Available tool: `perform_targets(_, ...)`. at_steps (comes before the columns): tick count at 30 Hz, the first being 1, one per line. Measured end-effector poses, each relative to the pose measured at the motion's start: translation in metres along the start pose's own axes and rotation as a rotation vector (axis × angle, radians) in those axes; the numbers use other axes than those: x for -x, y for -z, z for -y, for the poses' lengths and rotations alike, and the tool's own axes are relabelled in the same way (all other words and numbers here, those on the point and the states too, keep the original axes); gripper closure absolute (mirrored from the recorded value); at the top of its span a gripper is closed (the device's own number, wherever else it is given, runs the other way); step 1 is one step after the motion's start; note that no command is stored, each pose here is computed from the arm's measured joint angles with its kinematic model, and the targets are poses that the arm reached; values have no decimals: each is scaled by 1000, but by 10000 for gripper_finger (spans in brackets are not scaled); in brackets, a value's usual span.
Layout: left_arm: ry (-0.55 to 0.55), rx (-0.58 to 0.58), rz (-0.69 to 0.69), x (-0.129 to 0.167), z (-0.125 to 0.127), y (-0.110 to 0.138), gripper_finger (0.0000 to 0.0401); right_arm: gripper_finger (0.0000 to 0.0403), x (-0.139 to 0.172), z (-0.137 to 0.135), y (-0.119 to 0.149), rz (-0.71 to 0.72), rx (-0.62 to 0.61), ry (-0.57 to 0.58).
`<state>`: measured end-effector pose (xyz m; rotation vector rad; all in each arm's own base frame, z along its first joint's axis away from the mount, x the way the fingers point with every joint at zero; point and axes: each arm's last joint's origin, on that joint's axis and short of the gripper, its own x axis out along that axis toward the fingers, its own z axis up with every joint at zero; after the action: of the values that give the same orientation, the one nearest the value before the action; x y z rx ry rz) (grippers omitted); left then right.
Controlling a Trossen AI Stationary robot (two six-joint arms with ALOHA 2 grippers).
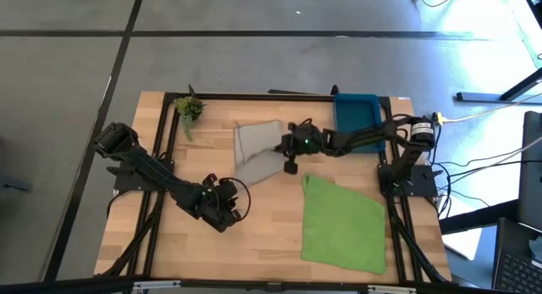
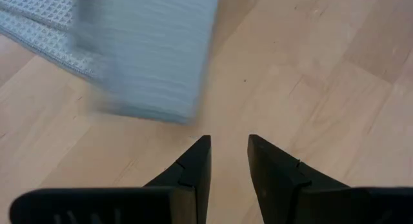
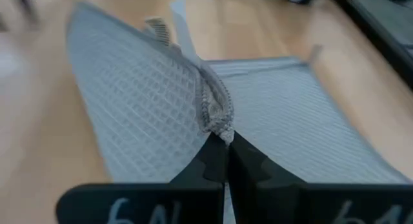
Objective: Roll microfiber towels into tight, uniform cylinder then place into a basket
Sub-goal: Roll the gray towel
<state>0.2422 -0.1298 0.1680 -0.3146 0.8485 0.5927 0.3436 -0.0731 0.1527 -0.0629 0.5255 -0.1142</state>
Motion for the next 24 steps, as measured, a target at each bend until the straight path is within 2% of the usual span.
perform_targets(8, -1, 1, 0, 0, 0, 0, 307, 400, 3, 35, 8, -32, -82, 117)
perform_targets(15, -1, 2, 0, 0, 0, 0, 307, 397, -3, 44, 21, -86, -104, 134)
perform_targets(24, -1, 2, -1, 0, 0, 0, 307, 330, -3, 44, 21, -75, -122, 136)
